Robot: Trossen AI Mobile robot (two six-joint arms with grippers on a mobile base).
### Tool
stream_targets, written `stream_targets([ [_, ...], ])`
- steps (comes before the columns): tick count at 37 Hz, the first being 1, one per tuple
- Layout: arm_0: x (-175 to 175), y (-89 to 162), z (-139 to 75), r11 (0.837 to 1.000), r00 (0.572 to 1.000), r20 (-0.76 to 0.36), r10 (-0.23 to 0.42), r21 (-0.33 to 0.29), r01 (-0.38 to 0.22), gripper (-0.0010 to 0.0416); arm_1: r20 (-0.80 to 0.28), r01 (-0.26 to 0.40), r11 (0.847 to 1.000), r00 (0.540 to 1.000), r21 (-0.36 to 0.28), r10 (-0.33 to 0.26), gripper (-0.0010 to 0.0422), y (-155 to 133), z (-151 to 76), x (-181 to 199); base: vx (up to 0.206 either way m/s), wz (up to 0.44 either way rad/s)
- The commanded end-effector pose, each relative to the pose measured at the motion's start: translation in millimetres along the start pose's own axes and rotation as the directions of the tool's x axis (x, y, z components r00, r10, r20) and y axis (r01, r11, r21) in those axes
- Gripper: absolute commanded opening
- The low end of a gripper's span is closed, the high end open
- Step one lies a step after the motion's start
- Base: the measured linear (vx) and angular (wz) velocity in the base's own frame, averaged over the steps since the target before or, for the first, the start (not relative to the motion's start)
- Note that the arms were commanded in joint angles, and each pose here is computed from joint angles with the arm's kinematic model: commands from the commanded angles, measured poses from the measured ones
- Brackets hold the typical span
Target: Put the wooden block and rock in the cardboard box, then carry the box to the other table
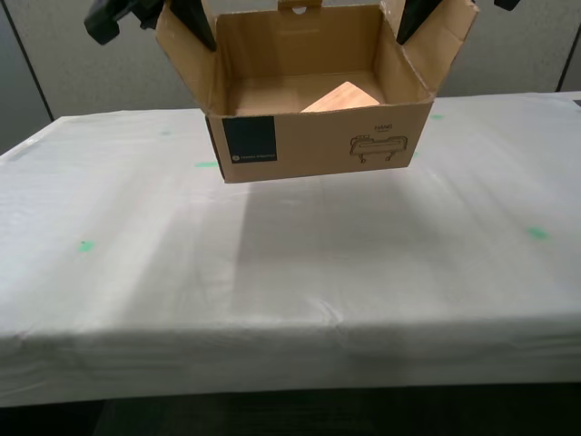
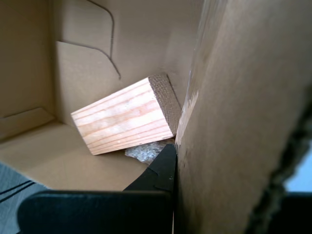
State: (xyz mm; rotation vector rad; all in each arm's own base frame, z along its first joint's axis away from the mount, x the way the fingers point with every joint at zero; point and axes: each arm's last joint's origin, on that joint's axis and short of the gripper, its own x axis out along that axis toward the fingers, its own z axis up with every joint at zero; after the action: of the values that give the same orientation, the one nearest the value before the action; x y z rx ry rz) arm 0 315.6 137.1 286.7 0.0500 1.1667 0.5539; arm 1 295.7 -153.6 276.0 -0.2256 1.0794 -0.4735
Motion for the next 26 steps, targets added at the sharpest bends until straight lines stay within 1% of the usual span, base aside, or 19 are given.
stream_targets([
  [1,8,-1,6,1.000,1.000,0.008,0.019,0.010,-0.019,-0.0001,0.020,0.011,1.000,1.000,0.009,-0.011,-0.0001,4,5,7,0.115,-0.009],
  [6,19,-3,13,0.999,1.000,-0.006,0.017,0.050,-0.017,-0.0001,0.046,0.012,1.000,0.999,0.009,-0.013,-0.0001,7,11,9,0.105,-0.010],
  [11,24,-4,23,0.998,1.000,-0.001,0.017,0.066,-0.017,-0.0001,0.060,0.012,1.000,0.998,0.005,-0.012,-0.0001,14,16,12,0.081,-0.007],
  [14,27,-4,28,0.997,1.000,0.001,0.017,0.077,-0.017,-0.0001,0.028,0.023,1.000,0.999,-0.008,-0.022,-0.0001,17,20,20,0.039,-0.010],
  [16,29,-5,32,0.996,1.000,0.003,0.018,0.088,-0.018,-0.0001,0.001,0.027,1.000,1.000,-0.003,-0.027,-0.0001,17,23,25,0.016,-0.014],
  [19,36,-6,39,0.995,1.000,-0.001,0.017,0.101,-0.017,-0.0001,-0.010,0.025,1.000,1.000,0.014,-0.024,-0.0001,18,29,35,0.000,0.000],
  [23,49,-9,49,0.994,1.000,-0.014,0.015,0.112,-0.013,-0.0001,-0.023,0.016,1.000,1.000,0.019,-0.016,-0.0001,21,42,49,-0.014,-0.013],
  [26,62,-13,55,0.993,0.999,-0.041,0.012,0.121,-0.007,-0.0001,-0.059,0.005,1.000,0.998,0.019,-0.004,-0.0001,23,51,61,-0.009,-0.011],
])
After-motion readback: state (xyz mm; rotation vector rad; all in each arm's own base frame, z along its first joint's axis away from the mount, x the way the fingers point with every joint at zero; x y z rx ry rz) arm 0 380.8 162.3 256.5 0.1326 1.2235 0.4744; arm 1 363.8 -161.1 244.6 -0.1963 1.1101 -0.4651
